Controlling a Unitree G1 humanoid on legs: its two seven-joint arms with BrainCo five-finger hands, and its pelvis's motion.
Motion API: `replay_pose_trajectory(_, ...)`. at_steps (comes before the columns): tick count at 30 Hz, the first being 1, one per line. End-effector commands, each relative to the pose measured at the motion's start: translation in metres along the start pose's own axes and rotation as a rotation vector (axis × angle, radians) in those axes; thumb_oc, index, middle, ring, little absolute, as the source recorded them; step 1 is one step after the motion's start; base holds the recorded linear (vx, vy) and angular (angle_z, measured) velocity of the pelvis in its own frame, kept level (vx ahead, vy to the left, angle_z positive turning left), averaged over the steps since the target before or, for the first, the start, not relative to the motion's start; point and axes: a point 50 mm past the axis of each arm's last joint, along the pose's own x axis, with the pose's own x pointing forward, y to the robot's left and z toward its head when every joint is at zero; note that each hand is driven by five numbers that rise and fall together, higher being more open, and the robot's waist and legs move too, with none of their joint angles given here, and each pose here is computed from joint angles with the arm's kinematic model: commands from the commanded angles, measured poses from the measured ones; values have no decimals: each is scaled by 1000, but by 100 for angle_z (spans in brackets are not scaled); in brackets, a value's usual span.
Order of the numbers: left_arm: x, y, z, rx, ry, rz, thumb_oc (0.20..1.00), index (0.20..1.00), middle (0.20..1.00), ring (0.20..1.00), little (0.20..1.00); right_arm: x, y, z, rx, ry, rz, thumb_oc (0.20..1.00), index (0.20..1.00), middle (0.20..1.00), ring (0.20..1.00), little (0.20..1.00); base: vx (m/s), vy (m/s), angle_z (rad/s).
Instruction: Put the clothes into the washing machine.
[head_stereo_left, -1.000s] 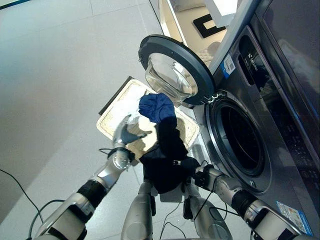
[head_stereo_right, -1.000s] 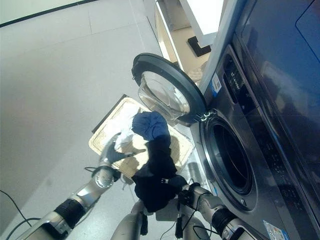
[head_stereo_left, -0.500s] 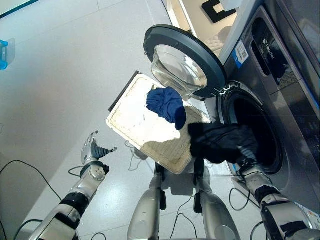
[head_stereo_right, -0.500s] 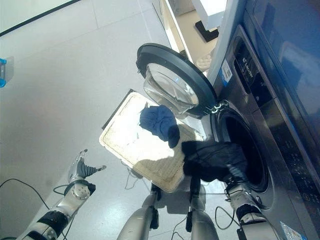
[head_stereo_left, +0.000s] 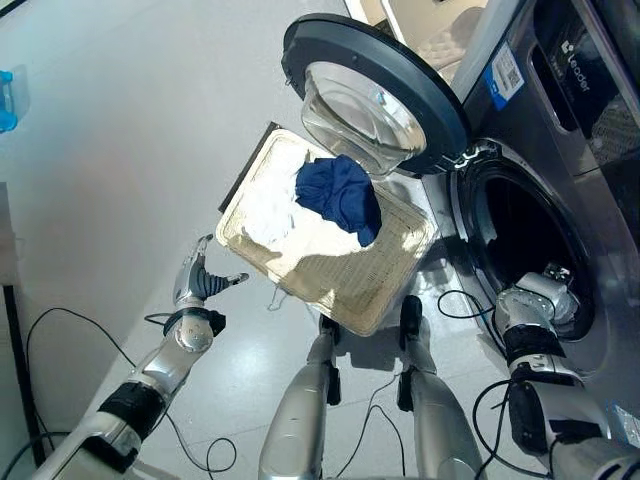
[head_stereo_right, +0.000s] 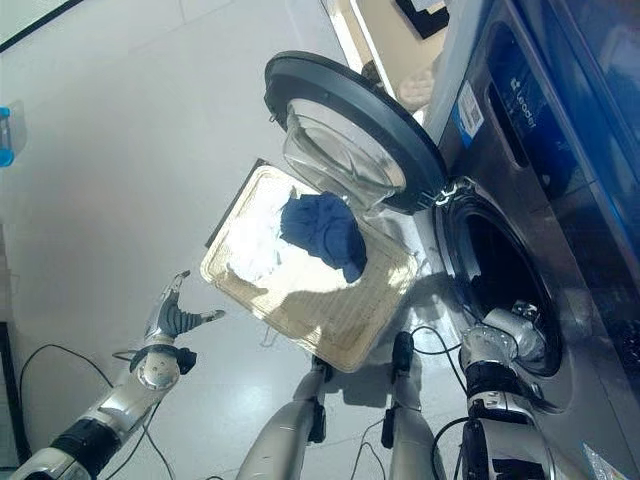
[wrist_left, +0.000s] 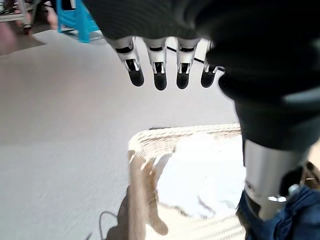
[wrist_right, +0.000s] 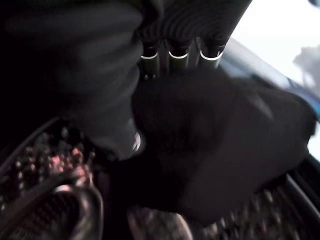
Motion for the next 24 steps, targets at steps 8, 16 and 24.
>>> replay_pose_trajectory(8, 3, -14, 15, -12, -46, 27, 1000, 1000, 1000, 1000, 1000, 6, -9, -7, 262, 292, 416, 1000, 1000, 1000, 1000, 1000, 16, -24, 9)
replay_pose_trajectory(16, 3, -9, 10, -25, -32, 178, 1000, 1000, 1000, 1000, 1000, 10, -55, -40, -15, 504, 602, 1000, 1000, 1000, 1000, 1000, 13, 50, -3)
replay_pose_trajectory(24, 8, -4, 13, 3, -48, 278, 1000, 1000, 1000, 1000, 1000, 18, -79, -39, -160, 500, 630, 1000, 1000, 1000, 1000, 1000, 10, 82, -4)
